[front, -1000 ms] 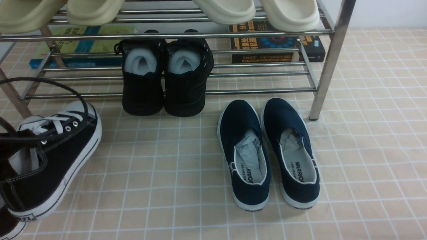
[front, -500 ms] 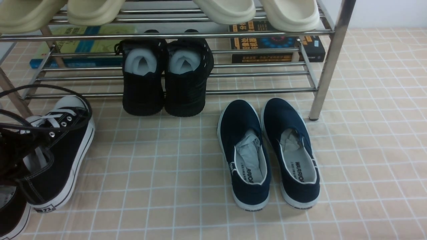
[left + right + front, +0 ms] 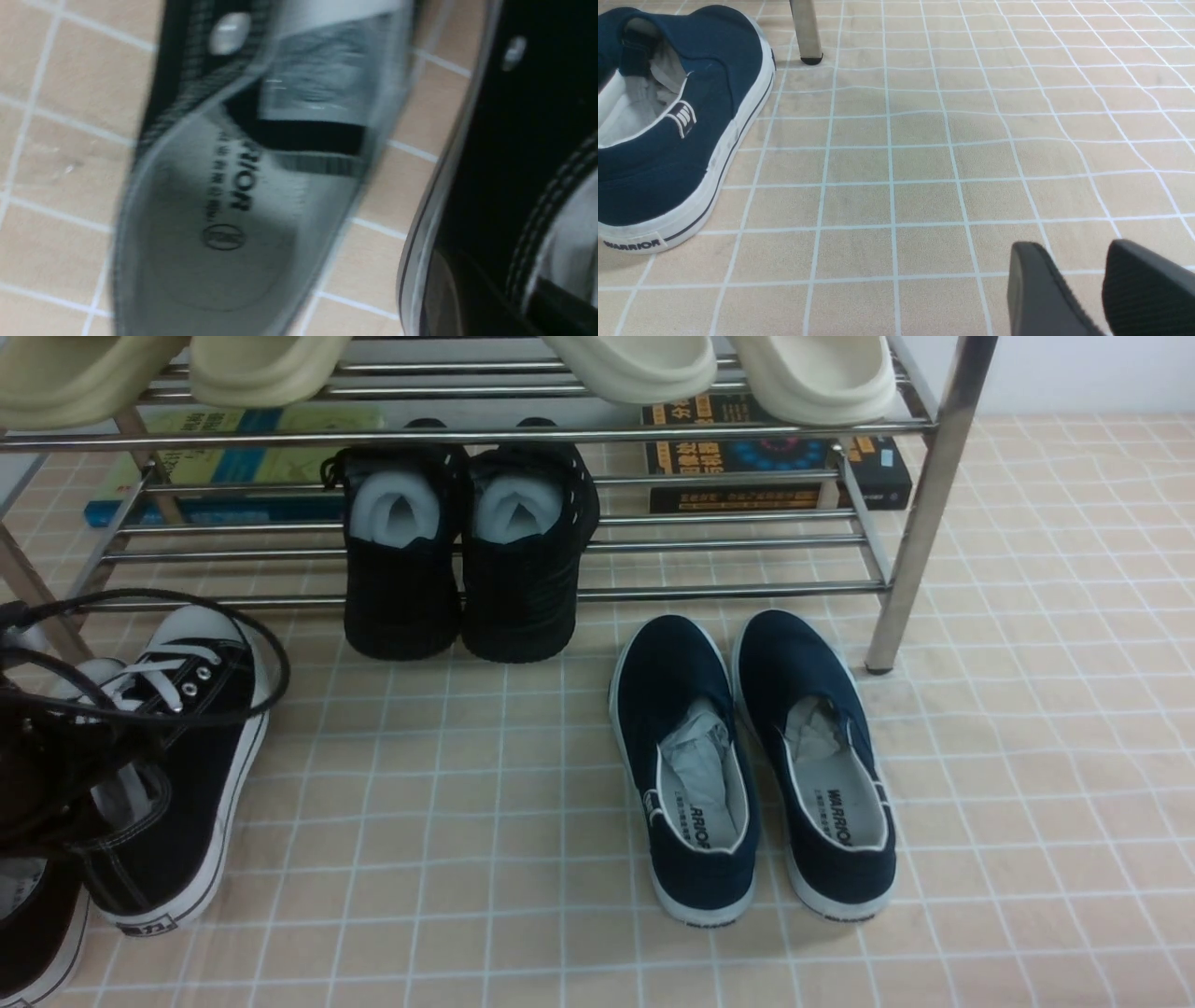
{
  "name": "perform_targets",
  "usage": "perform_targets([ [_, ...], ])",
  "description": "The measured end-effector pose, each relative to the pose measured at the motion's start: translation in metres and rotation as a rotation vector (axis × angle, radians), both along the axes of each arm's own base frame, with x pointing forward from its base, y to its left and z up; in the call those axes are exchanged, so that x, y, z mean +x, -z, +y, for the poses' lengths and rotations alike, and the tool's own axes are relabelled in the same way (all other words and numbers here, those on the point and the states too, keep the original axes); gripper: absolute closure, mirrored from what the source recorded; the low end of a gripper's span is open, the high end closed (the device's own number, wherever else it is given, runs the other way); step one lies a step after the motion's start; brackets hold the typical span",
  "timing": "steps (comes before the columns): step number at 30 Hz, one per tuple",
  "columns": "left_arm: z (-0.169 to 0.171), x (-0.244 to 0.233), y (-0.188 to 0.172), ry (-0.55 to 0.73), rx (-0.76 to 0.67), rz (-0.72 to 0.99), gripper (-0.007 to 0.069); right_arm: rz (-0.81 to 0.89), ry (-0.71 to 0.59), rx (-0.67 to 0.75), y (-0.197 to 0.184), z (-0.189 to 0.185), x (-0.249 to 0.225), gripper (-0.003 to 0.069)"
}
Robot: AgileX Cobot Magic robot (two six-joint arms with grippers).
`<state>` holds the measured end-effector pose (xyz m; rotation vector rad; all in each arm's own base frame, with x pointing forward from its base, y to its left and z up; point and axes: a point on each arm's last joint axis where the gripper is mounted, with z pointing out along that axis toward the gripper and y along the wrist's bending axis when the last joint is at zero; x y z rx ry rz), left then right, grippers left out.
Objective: Take the shoes off the shelf from the light coffee tablecloth by hand.
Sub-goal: 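Set the held shoe down on the floor in front of the rack with the left gripper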
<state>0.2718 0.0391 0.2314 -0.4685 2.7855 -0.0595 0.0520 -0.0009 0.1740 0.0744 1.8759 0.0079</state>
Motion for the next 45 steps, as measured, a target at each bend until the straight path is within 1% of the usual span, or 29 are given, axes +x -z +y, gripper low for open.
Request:
perform_targets([
  [1, -0.007, 0.000, -0.001, 0.027, 0.008, -0.001, 0.0610, 0.000, 0.000, 0.000, 0.000, 0.000, 0.000, 0.0421],
  [3, -0.013, 0.001, -0.001, 0.027, 0.017, 0.001, 0.0610, 0.000, 0.000, 0.000, 0.000, 0.000, 0.000, 0.0421],
  [7, -0.012, 0.001, -0.001, -0.007, 0.043, 0.003, 0.0610, 0.000, 0.000, 0.000, 0.000, 0.000, 0.000, 0.0421],
  [11, -0.011, 0.000, -0.002, 0.010, 0.071, 0.001, 0.0610, 0.000, 0.000, 0.000, 0.000, 0.000, 0.000, 0.0421],
  [17, -0.023, 0.001, -0.002, 0.095, 0.067, 0.000, 0.0610, 0.000, 0.000, 0.000, 0.000, 0.000, 0.000, 0.0421],
  [20, -0.040, 0.001, -0.004, 0.155, 0.068, -0.010, 0.0610, 0.000, 0.000, 0.000, 0.000, 0.000, 0.000, 0.0421],
  [23, -0.048, -0.002, -0.010, 0.175, 0.065, -0.024, 0.0610, 0.000, 0.000, 0.000, 0.000, 0.000, 0.000, 0.0421],
  [27, -0.051, -0.008, -0.019, 0.152, 0.077, -0.040, 0.0608, 0.000, 0.000, 0.000, 0.000, 0.000, 0.000, 0.0421],
  [30, -0.048, -0.009, -0.019, 0.143, 0.106, -0.034, 0.0608, 0.000, 0.000, 0.000, 0.000, 0.000, 0.000, 0.0421],
  [39, -0.039, -0.009, -0.018, 0.047, 0.184, -0.022, 0.0606, 0.000, 0.000, 0.000, 0.000, 0.000, 0.000, 0.0421],
  [42, -0.039, -0.009, -0.018, 0.035, 0.180, -0.023, 0.0607, 0.000, 0.000, 0.000, 0.000, 0.000, 0.000, 0.0421],
  [45, -0.036, -0.006, -0.015, -0.004, 0.170, -0.018, 0.0607, 0.000, 0.000, 0.000, 0.000, 0.000, 0.000, 0.0421],
])
